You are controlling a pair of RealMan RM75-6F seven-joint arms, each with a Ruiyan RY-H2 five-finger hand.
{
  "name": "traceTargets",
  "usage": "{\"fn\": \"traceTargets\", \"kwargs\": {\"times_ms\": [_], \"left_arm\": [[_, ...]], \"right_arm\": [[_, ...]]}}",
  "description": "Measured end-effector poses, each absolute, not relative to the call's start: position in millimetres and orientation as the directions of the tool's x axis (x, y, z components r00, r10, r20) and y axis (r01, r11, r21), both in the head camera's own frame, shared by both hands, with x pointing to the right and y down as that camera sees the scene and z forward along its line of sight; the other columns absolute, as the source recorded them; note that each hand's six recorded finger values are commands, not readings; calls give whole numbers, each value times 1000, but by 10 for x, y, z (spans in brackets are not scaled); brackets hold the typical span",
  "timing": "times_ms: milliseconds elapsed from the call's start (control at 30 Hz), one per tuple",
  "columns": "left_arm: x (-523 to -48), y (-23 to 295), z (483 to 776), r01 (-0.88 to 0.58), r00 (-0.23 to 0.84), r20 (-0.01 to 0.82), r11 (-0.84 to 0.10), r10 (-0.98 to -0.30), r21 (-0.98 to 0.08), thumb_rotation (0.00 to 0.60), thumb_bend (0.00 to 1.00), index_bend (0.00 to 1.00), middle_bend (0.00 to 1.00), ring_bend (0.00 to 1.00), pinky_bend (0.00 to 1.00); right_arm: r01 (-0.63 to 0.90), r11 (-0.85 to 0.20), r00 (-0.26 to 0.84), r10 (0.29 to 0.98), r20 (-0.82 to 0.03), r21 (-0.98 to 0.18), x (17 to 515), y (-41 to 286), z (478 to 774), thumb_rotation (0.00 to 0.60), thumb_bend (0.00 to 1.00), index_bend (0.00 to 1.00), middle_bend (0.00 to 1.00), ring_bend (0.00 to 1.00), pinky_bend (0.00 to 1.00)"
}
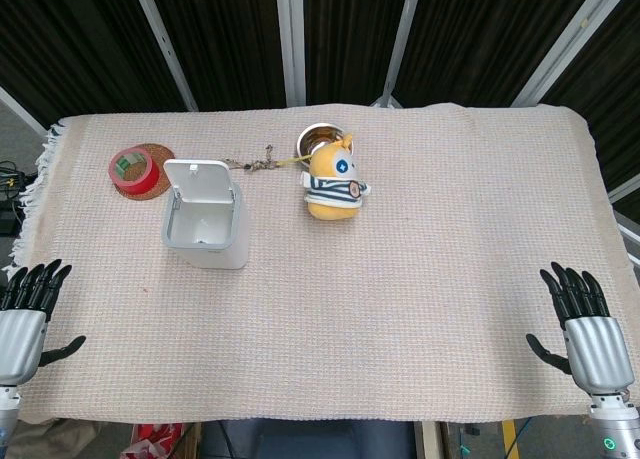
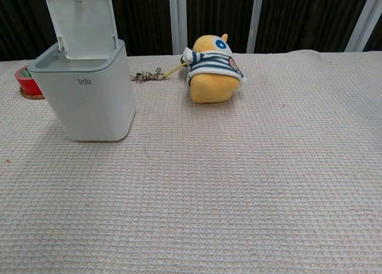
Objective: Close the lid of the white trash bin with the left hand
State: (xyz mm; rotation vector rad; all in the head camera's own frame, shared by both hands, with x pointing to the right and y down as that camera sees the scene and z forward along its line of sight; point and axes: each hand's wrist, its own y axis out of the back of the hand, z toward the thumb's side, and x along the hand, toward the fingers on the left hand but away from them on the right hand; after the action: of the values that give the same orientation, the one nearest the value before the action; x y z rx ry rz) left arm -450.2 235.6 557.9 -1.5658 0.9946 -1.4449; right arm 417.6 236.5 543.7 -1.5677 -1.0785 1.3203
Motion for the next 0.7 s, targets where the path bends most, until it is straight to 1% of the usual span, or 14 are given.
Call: {"fn": "traceTargets", "kwargs": {"times_ms": [500,567,633,667,700], "left_arm": [[-4510,2357,5561,-45,49,396,-398,-917,-916,600,1,0,0,0,0],[-4506,2331,5539,-48,47,390,-392,-920,-919,600,20,0,0,0,1],[-4490,2267,5495,-57,44,371,-373,-928,-926,600,87,0,26,24,64],[-4482,2227,5472,-63,41,360,-362,-932,-930,600,149,0,97,95,168],[-4471,2178,5445,-68,39,348,-350,-937,-934,600,208,0,198,192,291]], "right_arm": [[113,-311,92,949,-302,-944,4167,2363,5435,600,237,0,0,0,0],[119,-310,90,950,-300,-943,4167,2356,5435,600,237,0,0,0,0],[124,-309,90,950,-299,-943,4167,2352,5433,600,237,0,0,0,0],[127,-309,90,950,-299,-943,4167,2351,5432,600,237,0,0,0,0],[130,-309,89,950,-299,-942,4166,2350,5433,600,238,0,0,0,0]]}}
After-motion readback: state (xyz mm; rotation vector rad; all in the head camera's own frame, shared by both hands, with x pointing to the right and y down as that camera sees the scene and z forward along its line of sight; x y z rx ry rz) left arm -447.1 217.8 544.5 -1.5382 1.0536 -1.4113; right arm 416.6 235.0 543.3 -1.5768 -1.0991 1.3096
